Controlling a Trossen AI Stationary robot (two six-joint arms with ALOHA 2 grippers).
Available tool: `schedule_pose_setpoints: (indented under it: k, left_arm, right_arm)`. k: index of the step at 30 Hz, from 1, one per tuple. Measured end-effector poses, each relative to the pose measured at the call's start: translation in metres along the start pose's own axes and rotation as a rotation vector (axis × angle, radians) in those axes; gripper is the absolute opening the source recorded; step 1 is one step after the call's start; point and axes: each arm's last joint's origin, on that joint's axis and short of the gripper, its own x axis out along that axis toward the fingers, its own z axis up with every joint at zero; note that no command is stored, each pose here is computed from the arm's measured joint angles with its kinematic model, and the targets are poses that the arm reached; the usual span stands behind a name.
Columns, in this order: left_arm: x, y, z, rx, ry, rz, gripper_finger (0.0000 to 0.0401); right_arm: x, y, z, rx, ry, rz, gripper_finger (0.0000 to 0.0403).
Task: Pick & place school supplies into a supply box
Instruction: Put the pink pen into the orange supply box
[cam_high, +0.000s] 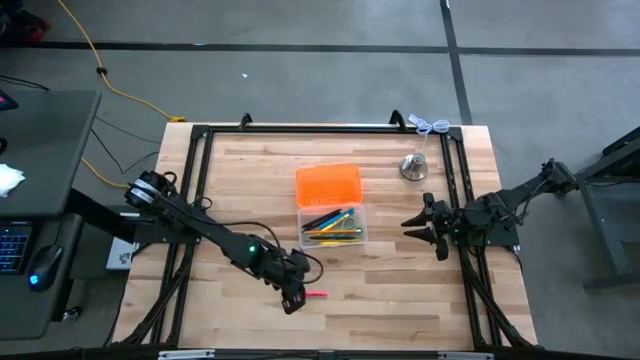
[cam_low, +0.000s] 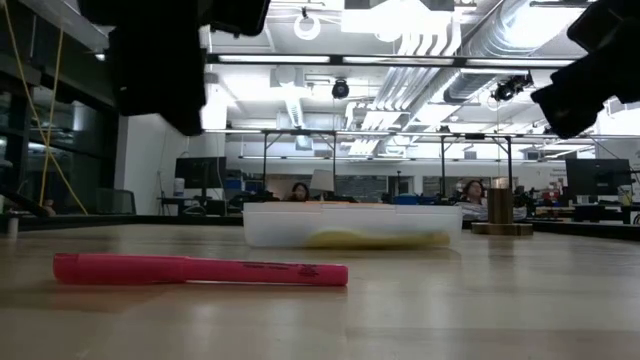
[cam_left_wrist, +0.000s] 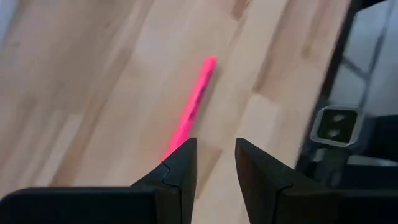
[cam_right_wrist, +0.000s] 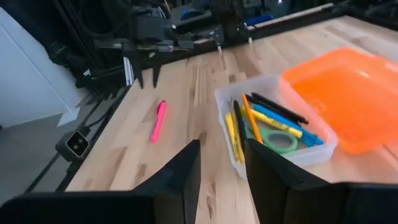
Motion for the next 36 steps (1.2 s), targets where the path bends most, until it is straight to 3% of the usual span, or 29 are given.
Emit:
schedule_pose_setpoints:
  k: [16, 26, 36]
  left_arm:
    - [0.022, -0.003, -0.001, 0.013, 0.04, -0.043, 0.014]
    - [0.042, -0.014, 0.006, 0.131, 0.135, 0.09, 0.014]
    - [0.046, -0.016, 0.007, 0.178, 0.155, 0.08, 0.014]
  right_arm:
    - [0.003, -0.003, -0.01, 0.044, 0.009, 0.003, 0.0103]
    - [0.003, -0.003, -0.011, 0.065, 0.023, -0.007, 0.0103]
    - [0.004, -0.003, -0.012, 0.065, 0.039, -0.002, 0.0103]
